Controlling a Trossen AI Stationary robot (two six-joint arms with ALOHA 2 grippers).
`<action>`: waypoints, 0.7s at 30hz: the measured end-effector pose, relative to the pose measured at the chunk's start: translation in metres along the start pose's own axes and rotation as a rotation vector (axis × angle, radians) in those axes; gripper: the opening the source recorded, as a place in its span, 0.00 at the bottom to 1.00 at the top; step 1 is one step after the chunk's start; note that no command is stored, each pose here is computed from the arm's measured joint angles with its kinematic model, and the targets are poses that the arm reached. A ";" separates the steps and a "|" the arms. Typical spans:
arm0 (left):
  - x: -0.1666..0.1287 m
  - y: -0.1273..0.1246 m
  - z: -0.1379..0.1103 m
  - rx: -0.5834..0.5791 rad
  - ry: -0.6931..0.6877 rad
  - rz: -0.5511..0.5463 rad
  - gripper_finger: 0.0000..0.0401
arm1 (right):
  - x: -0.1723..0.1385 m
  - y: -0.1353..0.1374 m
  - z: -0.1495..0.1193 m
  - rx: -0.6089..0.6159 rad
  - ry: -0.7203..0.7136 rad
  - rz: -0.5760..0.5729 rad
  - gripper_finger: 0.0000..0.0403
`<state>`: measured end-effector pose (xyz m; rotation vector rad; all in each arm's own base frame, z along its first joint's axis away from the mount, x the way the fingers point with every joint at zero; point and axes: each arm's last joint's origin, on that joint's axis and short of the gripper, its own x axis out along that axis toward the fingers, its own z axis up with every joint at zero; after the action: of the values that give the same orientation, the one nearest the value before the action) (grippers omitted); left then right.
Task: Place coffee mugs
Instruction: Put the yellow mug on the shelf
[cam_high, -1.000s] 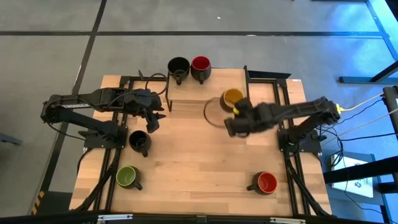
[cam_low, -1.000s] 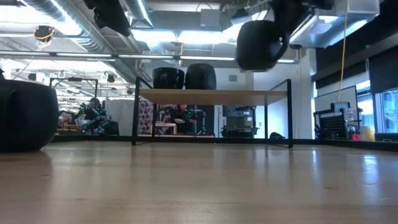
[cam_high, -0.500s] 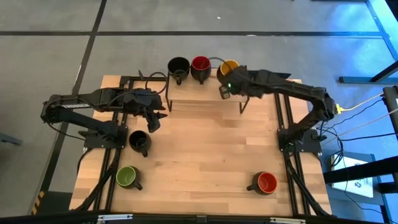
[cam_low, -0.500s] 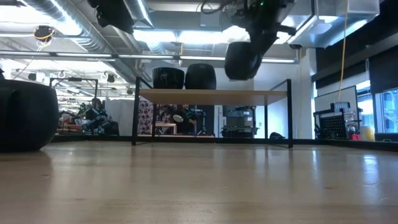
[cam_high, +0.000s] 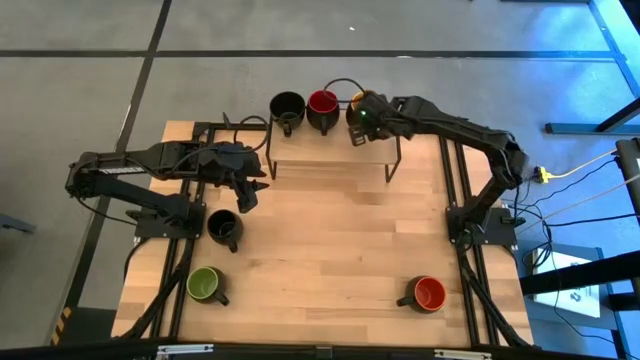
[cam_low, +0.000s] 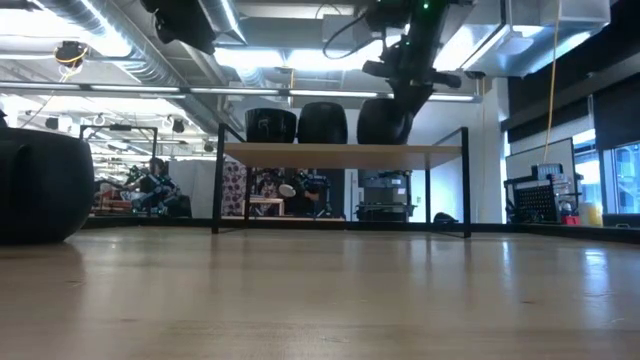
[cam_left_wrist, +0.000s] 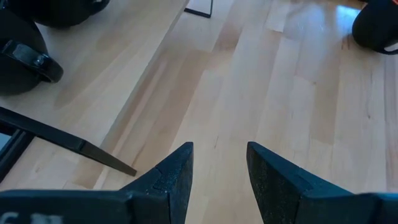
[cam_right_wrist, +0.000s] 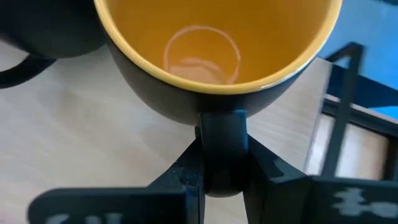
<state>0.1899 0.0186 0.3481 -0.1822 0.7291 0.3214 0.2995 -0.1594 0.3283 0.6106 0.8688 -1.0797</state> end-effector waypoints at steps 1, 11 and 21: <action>0.000 0.000 0.000 0.000 0.000 0.000 0.36 | 0.001 0.001 0.001 -0.003 0.001 0.016 0.12; 0.000 0.000 0.000 0.000 0.000 0.000 0.36 | 0.009 0.003 0.004 0.004 0.010 0.039 0.17; 0.000 0.000 0.000 0.000 0.000 0.000 0.36 | 0.008 0.004 0.006 -0.002 -0.015 0.049 0.31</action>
<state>0.1899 0.0186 0.3481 -0.1819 0.7287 0.3212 0.3072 -0.1670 0.3246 0.6187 0.8378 -1.0373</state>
